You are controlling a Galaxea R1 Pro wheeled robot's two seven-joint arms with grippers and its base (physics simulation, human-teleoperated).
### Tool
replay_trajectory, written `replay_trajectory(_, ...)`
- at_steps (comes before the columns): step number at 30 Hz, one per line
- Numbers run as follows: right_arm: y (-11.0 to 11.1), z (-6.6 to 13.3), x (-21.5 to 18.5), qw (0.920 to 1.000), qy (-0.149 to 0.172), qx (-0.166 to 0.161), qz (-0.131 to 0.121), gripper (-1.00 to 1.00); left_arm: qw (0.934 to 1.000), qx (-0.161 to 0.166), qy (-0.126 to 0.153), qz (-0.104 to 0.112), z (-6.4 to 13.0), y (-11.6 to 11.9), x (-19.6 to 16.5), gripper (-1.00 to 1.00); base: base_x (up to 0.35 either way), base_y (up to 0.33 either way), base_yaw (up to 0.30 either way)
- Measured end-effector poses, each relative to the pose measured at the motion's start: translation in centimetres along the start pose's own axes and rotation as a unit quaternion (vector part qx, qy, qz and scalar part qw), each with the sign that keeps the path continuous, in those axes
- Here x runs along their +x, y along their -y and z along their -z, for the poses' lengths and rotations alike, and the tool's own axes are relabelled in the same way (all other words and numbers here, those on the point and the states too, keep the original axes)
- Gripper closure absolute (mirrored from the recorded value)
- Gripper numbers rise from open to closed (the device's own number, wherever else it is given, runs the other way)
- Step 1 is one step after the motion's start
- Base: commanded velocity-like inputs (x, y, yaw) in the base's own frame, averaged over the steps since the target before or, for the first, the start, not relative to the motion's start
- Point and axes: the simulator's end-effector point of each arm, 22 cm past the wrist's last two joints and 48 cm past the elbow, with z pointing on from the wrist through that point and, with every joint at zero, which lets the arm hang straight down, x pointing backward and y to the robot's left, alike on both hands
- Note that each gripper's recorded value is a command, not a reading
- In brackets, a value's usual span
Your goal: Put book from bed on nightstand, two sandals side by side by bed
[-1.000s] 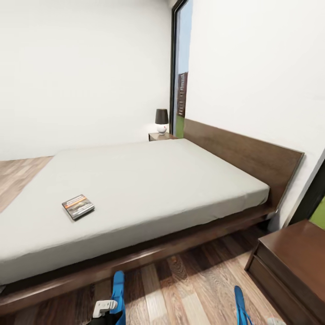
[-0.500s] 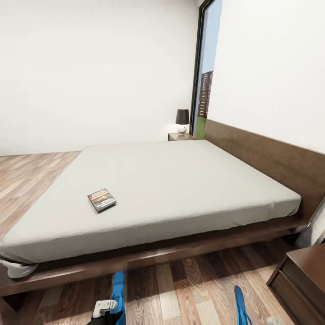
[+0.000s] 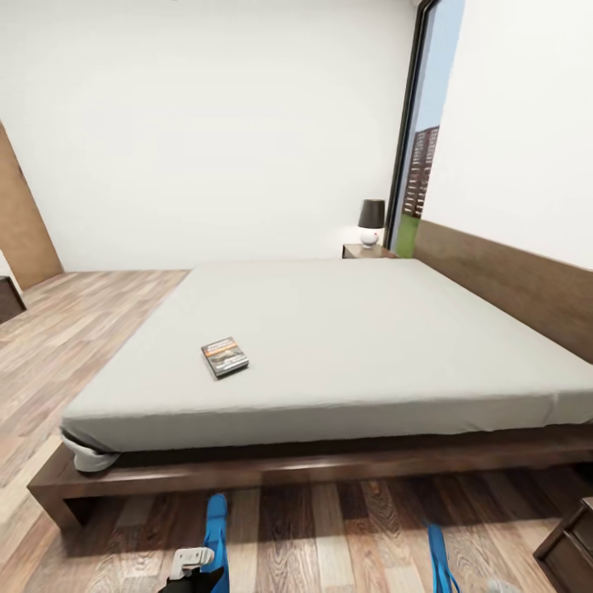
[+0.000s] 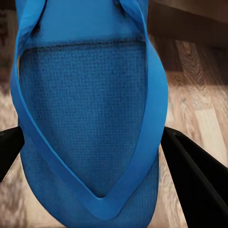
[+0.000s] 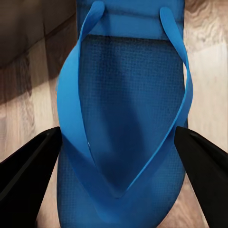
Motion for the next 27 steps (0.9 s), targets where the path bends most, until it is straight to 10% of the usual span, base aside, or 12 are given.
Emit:
replay_trajectory(11,0.00,0.00,-0.04,1.0000,0.001,0.000,-0.001,1.00,1.0000,0.000,0.001,0.000,0.00,-0.01,-0.03,1.00,0.000,0.000,0.262)
replay_trajectory(27,-0.02,0.01,-0.05,1.0000,0.001,-0.001,-0.001,1.00,1.0000,0.000,0.000,0.000,-0.01,0.00,-0.03,1.00,0.000,0.000,0.012)
